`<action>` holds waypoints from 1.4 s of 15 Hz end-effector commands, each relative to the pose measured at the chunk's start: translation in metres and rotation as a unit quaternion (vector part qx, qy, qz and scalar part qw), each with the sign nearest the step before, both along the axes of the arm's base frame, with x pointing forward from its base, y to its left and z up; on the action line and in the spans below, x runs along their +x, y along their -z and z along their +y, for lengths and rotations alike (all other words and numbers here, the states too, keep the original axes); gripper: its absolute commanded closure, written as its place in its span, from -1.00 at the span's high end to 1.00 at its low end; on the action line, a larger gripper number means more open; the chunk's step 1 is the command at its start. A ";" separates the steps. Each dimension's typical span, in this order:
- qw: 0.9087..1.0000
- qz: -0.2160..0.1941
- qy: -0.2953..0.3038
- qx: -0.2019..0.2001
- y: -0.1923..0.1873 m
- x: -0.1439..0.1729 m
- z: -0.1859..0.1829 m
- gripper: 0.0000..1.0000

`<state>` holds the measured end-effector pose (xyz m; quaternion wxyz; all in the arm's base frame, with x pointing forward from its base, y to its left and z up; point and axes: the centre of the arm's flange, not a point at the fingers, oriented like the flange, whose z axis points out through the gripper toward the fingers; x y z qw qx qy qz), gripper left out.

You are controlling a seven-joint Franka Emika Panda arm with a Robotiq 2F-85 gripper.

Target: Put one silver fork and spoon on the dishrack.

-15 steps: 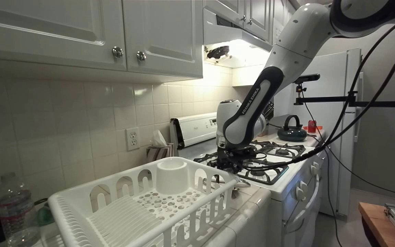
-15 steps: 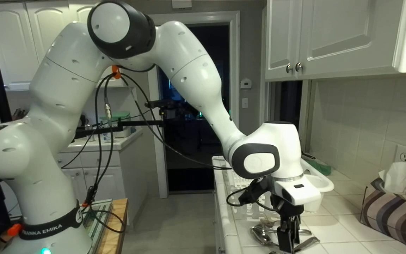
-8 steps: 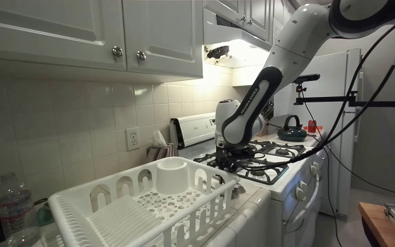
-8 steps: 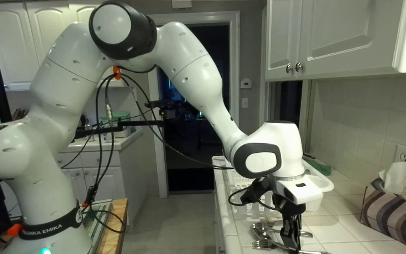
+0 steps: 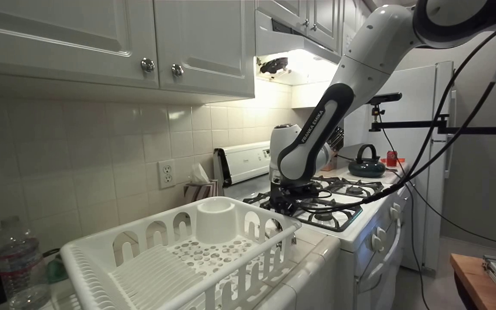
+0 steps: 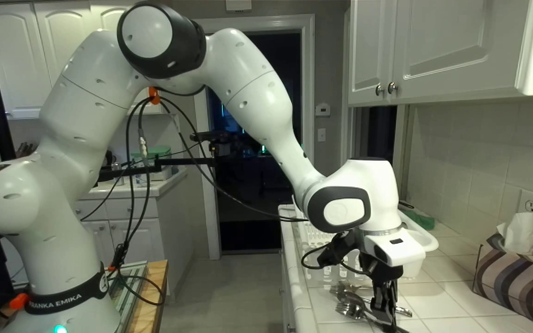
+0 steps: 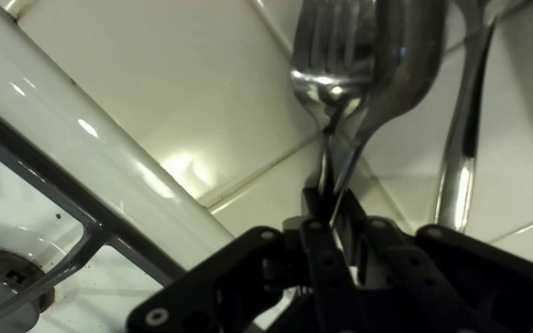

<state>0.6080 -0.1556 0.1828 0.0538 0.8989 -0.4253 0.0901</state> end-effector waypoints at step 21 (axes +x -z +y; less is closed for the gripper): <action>0.995 -0.092 0.035 -0.002 -0.101 0.017 -0.010 -0.97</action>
